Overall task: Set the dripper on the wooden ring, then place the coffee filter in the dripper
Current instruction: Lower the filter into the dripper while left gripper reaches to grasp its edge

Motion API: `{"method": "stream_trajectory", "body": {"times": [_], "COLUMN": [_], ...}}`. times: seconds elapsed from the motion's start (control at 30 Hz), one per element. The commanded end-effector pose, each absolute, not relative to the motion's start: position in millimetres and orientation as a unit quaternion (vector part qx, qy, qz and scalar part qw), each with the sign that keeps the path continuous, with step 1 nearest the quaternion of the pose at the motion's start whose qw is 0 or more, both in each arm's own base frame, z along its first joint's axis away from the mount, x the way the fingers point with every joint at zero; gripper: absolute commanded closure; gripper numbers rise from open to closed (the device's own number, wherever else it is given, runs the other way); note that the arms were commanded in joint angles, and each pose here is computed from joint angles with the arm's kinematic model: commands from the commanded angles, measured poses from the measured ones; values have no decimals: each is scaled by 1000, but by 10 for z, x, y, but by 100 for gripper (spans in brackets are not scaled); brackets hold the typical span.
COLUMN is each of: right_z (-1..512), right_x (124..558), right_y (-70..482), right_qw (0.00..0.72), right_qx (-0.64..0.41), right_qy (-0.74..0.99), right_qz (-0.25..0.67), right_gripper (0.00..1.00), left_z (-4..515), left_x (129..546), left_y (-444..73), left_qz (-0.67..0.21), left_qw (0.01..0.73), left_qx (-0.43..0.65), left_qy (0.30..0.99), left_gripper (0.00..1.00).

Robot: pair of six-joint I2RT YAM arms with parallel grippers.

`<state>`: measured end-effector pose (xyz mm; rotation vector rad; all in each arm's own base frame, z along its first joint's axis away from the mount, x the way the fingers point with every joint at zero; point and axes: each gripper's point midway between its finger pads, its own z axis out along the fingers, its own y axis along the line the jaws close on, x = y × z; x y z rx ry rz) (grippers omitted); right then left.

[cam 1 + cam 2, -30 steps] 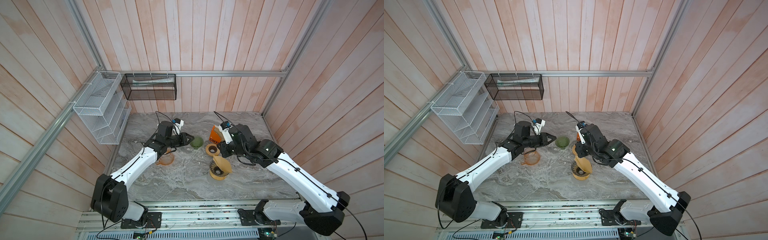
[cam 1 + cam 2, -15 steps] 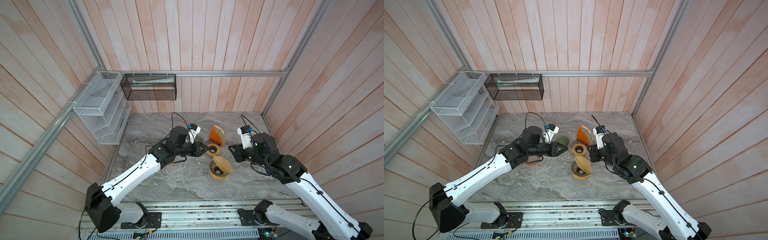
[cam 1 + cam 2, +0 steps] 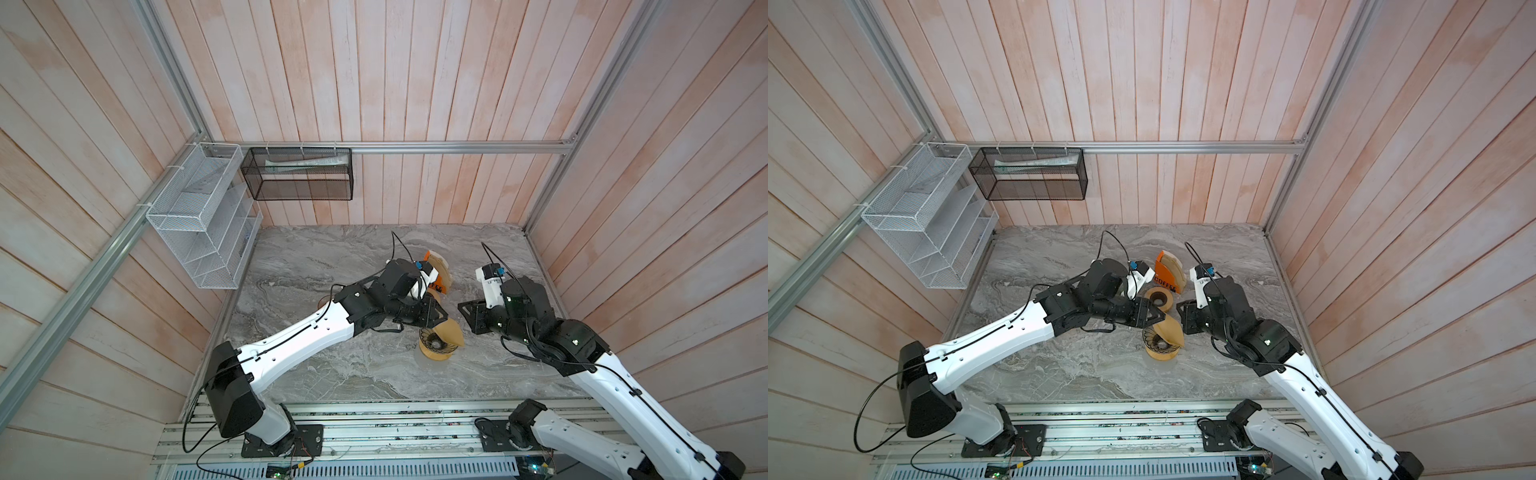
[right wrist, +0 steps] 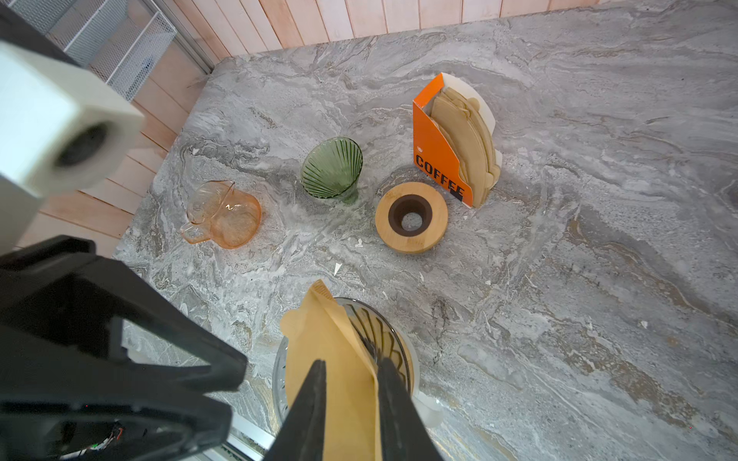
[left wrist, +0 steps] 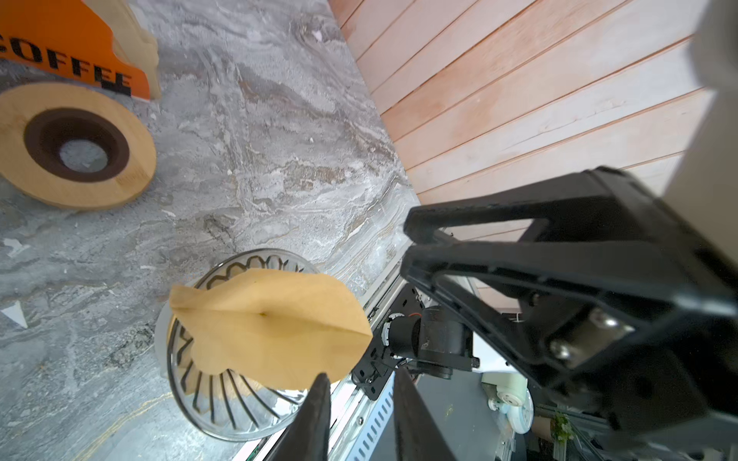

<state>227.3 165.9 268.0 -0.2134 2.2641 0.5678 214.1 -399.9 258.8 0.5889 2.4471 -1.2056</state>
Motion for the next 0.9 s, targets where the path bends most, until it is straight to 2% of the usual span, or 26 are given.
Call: {"method": "stream_trajectory", "body": {"times": [0.0, 0.23, 0.37, 0.53, 0.87], "right_z": [2544, 2322, 2233, 2139, 2172], "right_x": [2268, 2331, 2393, 2413, 2333], "right_y": [1677, 1813, 1832, 1821, 1876], "right_qw": [377, 351, 345, 337, 327], "right_qx": [-81, -94, -95, -96, -100], "right_qy": [894, 903, 907, 913, 911], "right_qz": [227, 232, 220, 208, 233], "right_gripper": [75, 75, 82, 84, 83], "left_z": [2352, 2176, 2128, 2024, 2092], "left_x": [2100, 2097, 2099, 2077, 2083], "left_y": [-4002, -4004, -3954, -3947, -3902], "left_qz": [-410, -405, -401, -398, -398], "left_qw": [147, 139, 147, 138, 152], "left_qx": [210, 209, 204, 205, 204], "left_qy": [875, 879, 881, 883, 881], "left_gripper": [70, 70, 70, 70, 70]}}
